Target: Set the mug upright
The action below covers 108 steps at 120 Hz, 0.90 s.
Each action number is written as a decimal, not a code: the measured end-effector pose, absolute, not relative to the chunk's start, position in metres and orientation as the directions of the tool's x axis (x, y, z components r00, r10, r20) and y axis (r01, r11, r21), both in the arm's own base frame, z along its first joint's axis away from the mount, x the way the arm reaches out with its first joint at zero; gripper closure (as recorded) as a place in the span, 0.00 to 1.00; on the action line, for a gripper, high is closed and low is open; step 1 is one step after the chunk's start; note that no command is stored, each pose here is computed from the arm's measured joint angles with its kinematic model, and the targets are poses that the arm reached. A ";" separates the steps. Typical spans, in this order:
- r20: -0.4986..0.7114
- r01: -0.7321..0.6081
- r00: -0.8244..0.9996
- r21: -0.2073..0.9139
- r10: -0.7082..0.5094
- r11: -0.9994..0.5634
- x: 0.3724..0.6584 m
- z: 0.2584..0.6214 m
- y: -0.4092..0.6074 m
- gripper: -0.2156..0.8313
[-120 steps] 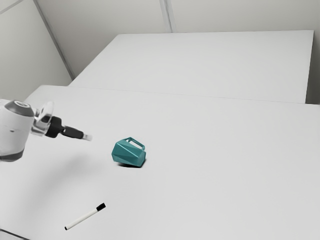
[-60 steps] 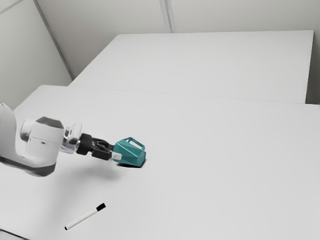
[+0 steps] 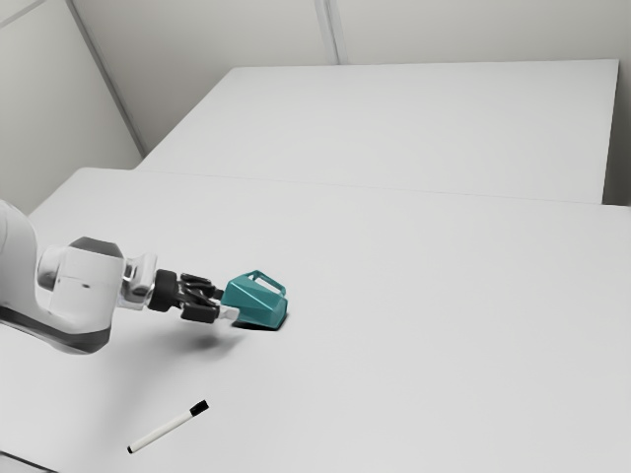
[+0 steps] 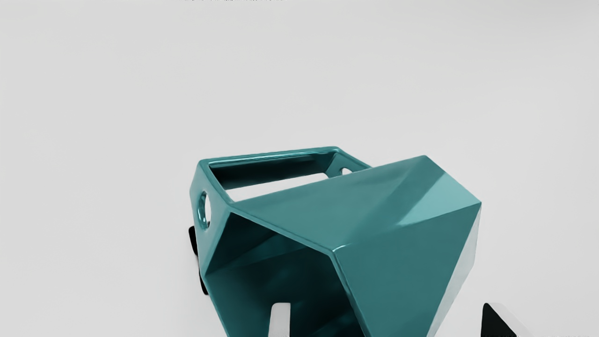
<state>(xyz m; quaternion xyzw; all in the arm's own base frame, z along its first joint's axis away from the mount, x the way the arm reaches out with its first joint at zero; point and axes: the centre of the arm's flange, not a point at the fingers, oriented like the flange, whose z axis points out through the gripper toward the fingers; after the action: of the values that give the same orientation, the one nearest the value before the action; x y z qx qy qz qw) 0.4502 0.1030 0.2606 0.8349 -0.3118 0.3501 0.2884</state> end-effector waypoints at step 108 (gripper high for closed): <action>0.839 -0.800 0.402 0.127 -0.367 -0.587 0.476 0.297 0.081 0.91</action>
<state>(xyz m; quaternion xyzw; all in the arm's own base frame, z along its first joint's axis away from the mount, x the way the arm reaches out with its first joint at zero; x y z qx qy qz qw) 0.4764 0.0814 0.2970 0.7935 -0.3678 0.4046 0.2673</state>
